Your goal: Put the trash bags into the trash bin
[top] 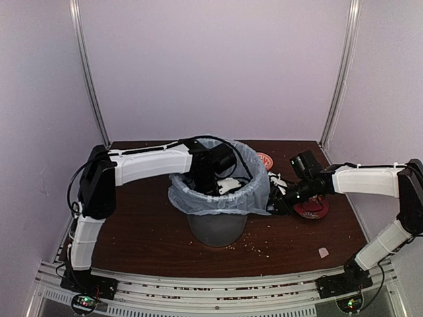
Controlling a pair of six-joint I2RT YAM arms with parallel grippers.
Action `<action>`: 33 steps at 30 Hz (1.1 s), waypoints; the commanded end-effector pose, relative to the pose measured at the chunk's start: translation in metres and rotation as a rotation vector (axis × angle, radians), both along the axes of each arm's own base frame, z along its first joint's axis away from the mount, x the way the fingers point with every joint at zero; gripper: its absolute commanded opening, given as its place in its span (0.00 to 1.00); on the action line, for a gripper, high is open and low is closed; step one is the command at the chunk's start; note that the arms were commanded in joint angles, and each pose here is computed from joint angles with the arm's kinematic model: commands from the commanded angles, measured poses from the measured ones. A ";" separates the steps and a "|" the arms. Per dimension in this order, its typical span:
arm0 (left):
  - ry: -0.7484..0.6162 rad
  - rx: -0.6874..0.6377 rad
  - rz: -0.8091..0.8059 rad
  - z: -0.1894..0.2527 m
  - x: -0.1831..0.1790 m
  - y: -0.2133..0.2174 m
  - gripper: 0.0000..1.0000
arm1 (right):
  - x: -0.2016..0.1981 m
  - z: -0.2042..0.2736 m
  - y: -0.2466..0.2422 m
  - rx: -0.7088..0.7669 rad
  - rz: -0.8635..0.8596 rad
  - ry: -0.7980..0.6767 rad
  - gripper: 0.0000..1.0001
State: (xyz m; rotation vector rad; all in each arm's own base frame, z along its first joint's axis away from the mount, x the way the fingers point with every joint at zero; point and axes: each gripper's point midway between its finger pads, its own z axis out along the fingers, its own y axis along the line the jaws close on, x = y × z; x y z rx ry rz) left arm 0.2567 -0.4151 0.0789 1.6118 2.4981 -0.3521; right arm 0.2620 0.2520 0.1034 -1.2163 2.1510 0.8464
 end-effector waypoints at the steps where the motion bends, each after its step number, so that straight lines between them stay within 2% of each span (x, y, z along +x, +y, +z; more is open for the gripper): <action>1: -0.093 -0.111 0.016 0.059 0.012 -0.007 0.05 | 0.005 0.014 0.001 0.016 0.000 -0.043 0.26; 5: -0.111 -0.140 0.021 0.074 0.013 -0.004 0.10 | 0.005 0.014 0.001 0.014 -0.001 -0.044 0.26; 13: -0.157 -0.266 0.020 0.122 0.015 -0.002 0.27 | 0.005 0.015 0.001 0.014 -0.003 -0.044 0.26; 20: -0.225 -0.498 -0.003 0.195 0.005 -0.004 0.39 | 0.006 0.019 0.000 0.021 -0.011 -0.060 0.27; 24: -0.300 -0.666 -0.011 0.236 -0.009 0.005 0.49 | 0.006 0.023 0.000 0.030 -0.009 -0.071 0.27; 25: -0.372 -0.713 0.026 0.254 -0.007 0.015 0.53 | 0.006 0.023 0.000 0.031 -0.009 -0.072 0.28; 29: -0.509 -0.776 0.232 0.269 -0.001 0.064 0.66 | 0.007 0.023 -0.001 0.026 -0.011 -0.077 0.28; 33: -0.589 -0.788 0.508 0.259 0.005 0.134 0.78 | 0.007 0.021 -0.002 0.025 -0.011 -0.073 0.29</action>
